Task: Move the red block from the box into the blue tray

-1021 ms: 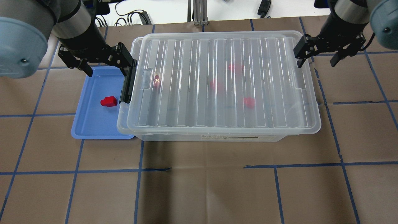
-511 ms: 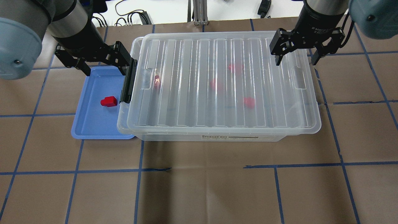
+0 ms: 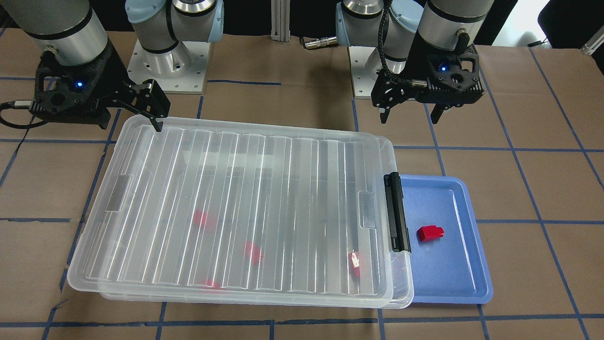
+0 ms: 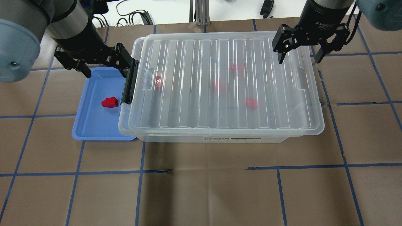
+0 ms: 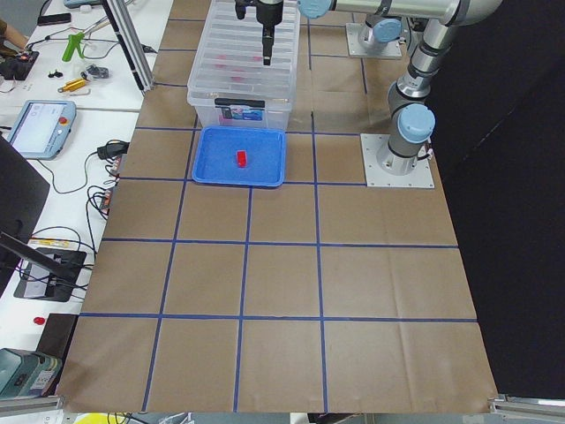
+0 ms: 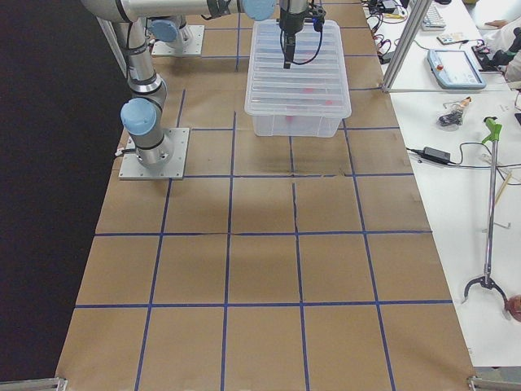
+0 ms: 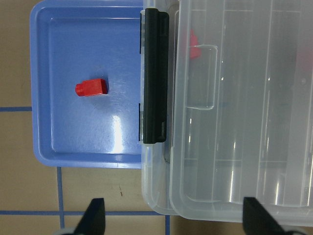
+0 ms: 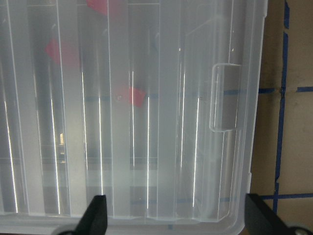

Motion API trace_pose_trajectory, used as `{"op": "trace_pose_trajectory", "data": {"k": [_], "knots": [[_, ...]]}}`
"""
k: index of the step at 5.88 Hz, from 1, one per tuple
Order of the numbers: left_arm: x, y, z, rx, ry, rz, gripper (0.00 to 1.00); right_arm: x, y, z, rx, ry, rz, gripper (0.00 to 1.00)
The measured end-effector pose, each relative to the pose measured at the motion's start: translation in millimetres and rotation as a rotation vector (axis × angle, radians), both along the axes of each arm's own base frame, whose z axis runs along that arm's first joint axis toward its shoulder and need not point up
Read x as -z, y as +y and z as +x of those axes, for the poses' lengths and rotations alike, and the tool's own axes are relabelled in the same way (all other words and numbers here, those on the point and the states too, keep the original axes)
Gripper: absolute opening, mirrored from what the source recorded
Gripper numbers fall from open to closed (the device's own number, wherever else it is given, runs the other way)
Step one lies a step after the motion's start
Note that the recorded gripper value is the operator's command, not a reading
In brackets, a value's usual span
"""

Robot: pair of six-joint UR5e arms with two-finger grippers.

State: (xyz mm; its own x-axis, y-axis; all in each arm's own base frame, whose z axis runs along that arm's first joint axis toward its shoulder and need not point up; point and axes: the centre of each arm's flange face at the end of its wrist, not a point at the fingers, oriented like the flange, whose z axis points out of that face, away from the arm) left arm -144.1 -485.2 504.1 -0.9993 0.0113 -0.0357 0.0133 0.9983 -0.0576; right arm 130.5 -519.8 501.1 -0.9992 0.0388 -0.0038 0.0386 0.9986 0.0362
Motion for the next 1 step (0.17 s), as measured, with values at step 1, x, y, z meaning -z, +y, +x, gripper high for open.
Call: {"op": "trace_pose_trajectory", "data": {"k": [1], "knots": [[0.6,-0.4,0.0,0.000,0.001,0.001,0.98,1.4,0.2,-0.4,0.001,0.002,0.003,1.00]]}}
